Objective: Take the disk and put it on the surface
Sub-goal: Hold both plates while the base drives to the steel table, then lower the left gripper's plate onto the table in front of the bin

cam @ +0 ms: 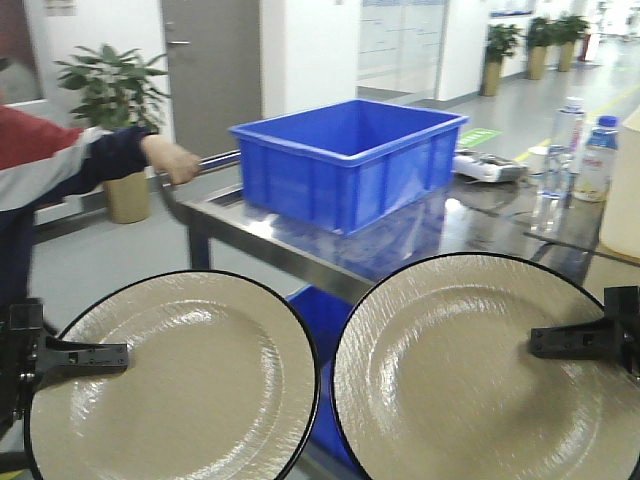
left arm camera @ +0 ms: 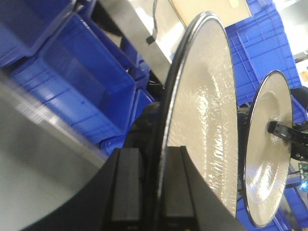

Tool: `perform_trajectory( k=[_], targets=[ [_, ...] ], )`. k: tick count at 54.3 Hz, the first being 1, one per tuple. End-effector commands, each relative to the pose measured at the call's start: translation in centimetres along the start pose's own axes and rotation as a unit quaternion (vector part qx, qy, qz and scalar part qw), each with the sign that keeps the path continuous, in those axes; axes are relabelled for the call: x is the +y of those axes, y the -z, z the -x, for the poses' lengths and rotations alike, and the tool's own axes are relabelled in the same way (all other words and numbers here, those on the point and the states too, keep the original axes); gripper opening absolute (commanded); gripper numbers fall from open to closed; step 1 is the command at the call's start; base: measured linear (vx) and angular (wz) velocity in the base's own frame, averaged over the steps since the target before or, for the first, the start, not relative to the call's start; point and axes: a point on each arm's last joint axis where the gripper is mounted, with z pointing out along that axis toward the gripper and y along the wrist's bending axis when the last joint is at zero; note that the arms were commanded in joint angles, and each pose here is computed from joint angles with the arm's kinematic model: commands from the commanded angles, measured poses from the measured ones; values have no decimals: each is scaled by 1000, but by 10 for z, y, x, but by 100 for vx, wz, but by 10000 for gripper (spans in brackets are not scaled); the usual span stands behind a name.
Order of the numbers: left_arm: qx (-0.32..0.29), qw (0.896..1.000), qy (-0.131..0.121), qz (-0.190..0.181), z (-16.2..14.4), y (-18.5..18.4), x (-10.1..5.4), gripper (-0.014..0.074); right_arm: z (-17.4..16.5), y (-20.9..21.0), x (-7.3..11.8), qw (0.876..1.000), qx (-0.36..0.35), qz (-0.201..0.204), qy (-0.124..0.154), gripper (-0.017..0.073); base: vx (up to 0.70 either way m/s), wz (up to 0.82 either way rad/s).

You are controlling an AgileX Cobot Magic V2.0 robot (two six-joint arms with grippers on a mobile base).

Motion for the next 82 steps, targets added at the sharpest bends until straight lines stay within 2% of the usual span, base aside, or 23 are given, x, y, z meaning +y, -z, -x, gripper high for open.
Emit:
perform_trajectory(
  k=[1,50,82],
  targets=[
    [-28,996,-4,-82,7,8,-33,-4,10,11,22,998,-51,48,0,-9,43,-49],
    [-29,996,-4,-81,7,8,-33,-4,10,11,22,998,-51,48,0,-9,34,-60],
    [-29,996,-3,-81,7,8,-33,-4,10,11,22,998,-51,48,0,-9,9,-16]
  ],
)
